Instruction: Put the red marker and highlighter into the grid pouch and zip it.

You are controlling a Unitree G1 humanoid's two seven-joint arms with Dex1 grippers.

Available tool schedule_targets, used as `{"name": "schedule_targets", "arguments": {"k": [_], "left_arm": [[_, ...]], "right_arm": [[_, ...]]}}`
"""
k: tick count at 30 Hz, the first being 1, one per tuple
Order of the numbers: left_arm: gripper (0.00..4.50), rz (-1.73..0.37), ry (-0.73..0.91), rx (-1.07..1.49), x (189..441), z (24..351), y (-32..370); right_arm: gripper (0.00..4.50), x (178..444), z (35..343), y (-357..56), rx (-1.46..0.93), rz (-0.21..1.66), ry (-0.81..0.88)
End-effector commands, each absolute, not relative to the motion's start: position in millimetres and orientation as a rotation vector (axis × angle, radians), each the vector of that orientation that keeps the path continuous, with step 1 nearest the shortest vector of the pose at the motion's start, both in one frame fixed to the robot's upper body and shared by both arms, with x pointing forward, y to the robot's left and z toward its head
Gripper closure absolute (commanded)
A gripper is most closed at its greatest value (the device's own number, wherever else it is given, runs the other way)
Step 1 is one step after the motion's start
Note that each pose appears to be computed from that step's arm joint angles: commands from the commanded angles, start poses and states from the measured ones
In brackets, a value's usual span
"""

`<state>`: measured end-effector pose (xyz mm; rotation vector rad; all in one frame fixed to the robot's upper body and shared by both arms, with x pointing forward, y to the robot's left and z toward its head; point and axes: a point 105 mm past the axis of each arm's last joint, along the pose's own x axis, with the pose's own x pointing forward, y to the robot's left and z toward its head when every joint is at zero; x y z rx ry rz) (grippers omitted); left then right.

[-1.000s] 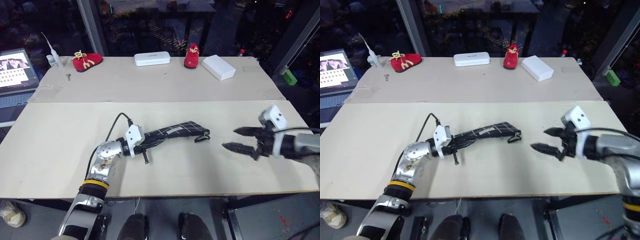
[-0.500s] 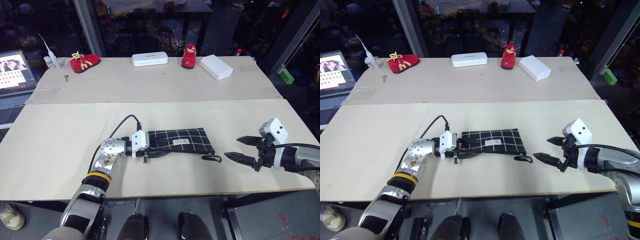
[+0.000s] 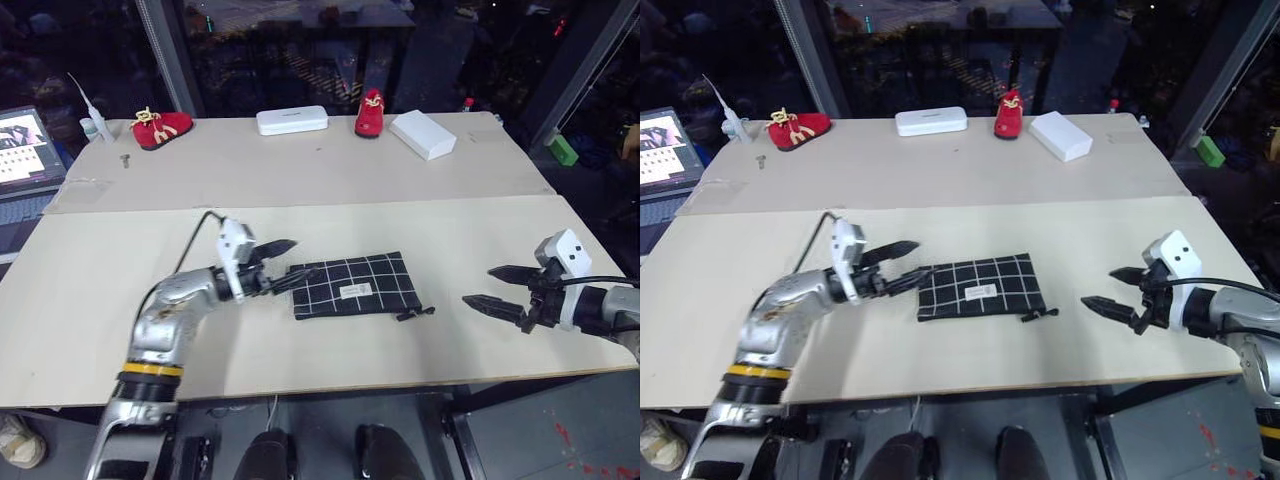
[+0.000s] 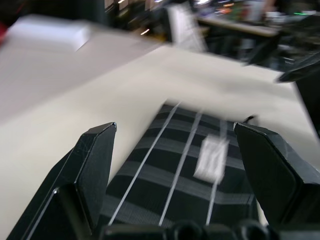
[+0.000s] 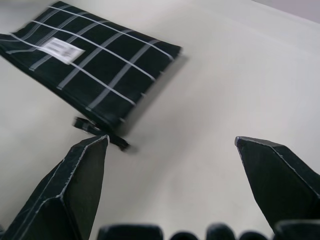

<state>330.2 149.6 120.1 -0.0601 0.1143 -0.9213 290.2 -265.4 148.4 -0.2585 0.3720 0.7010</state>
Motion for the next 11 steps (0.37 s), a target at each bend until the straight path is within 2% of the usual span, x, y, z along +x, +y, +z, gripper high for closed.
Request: {"name": "schedule_targets", "arguments": {"k": [1, 6, 11], "left_arm": [[0.43, -0.726, 0.098, -0.053, 325, 127, 201], [0.43, -0.603, 0.081, -0.082, 319, 126, 225], [0.43, -0.614, 0.063, -0.112, 317, 128, 214]], "right_arm": [[0.00, 299, 160, -277, -0.221, 0.661, 0.291], [0.00, 313, 147, -286, -0.168, 0.618, 0.307], [0.00, 326, 140, -289, -0.154, 0.602, 0.318]]}}
